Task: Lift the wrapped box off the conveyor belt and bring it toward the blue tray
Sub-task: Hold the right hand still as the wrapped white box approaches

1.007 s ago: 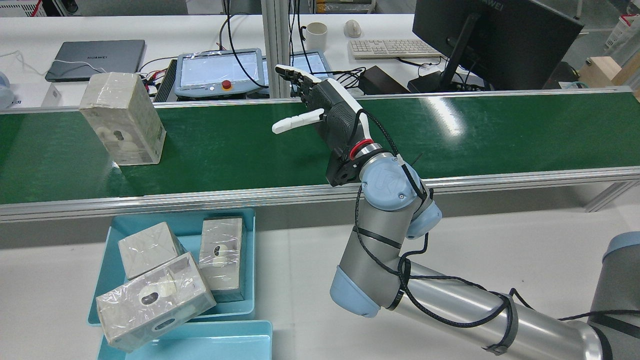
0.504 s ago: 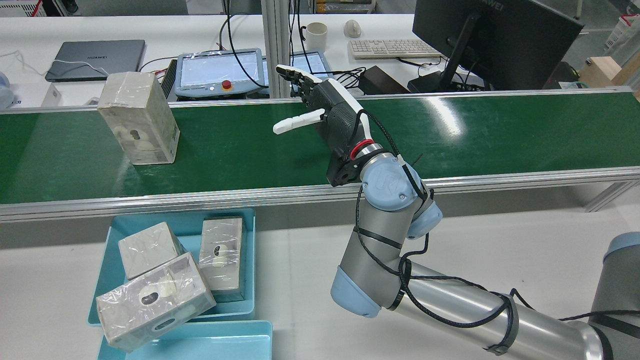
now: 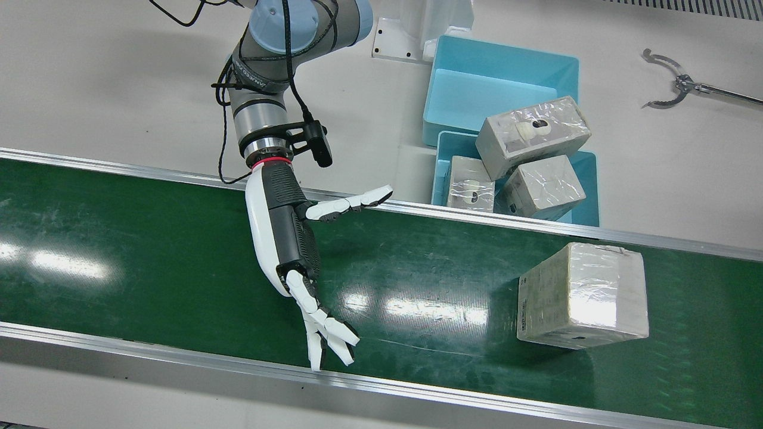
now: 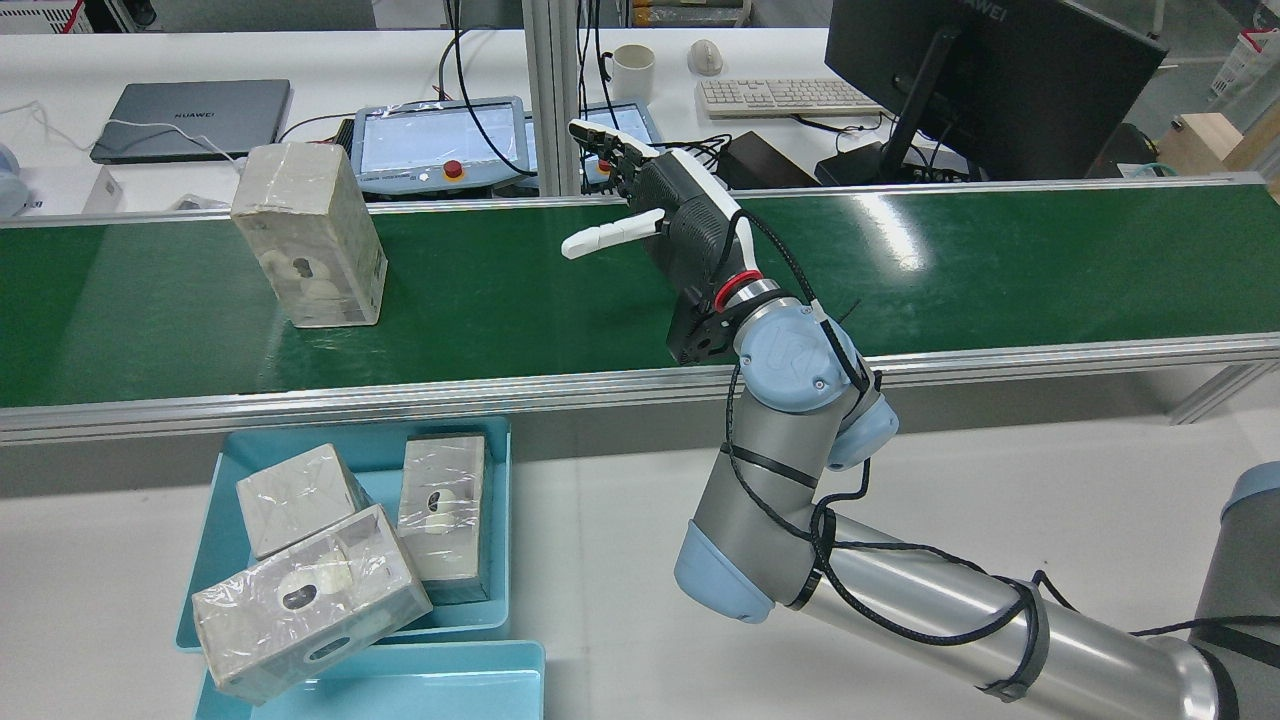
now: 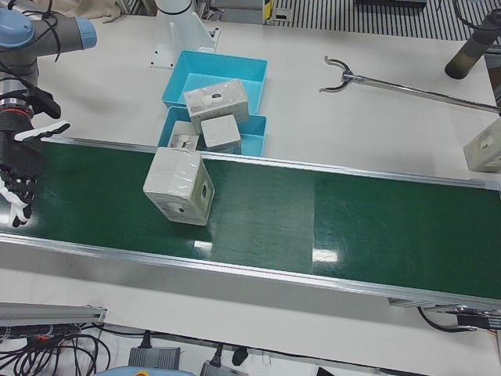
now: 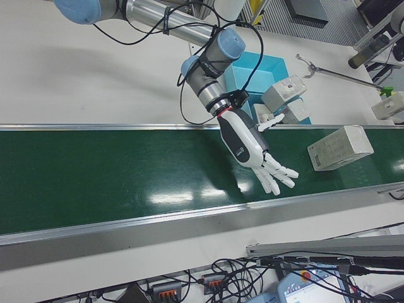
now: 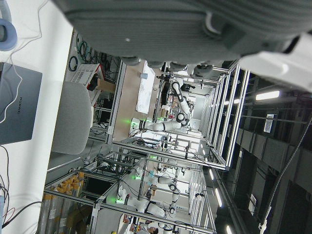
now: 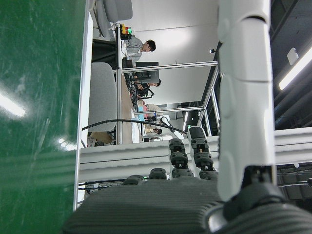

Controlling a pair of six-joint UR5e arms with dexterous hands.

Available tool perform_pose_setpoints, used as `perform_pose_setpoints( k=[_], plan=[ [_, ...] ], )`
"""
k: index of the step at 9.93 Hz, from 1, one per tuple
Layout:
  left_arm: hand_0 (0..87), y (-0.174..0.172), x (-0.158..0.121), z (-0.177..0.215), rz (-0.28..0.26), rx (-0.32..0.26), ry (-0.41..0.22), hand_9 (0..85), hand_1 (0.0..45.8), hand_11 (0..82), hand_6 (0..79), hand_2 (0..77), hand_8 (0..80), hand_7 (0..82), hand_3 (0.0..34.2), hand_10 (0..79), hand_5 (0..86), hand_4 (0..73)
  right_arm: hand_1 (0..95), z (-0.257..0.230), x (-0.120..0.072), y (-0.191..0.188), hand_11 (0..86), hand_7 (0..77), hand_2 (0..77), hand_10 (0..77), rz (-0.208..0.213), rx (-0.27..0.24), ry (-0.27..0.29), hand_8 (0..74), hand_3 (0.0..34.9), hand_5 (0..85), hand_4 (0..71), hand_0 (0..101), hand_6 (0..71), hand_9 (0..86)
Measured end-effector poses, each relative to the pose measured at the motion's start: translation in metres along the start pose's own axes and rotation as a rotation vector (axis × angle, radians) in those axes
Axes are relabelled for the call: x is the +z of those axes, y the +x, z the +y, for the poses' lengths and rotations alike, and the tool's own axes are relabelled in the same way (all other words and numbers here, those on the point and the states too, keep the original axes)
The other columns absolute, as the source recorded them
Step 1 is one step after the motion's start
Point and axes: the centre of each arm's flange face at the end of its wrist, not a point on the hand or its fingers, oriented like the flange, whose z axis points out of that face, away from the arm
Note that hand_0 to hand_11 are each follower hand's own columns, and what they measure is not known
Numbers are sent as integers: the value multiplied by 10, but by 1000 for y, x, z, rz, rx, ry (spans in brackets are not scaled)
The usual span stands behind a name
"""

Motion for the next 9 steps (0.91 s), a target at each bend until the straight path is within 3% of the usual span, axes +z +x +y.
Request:
perform_pose_setpoints(
  k=[9],
  plan=[
    [0,0,0,0,0,0,0,5,0,5,5,5,5,5,0,5,11,0,153,-7,-2,-2,16,49,22,0,3,-7,9,0,0,153,131,499,38,16]
  ],
)
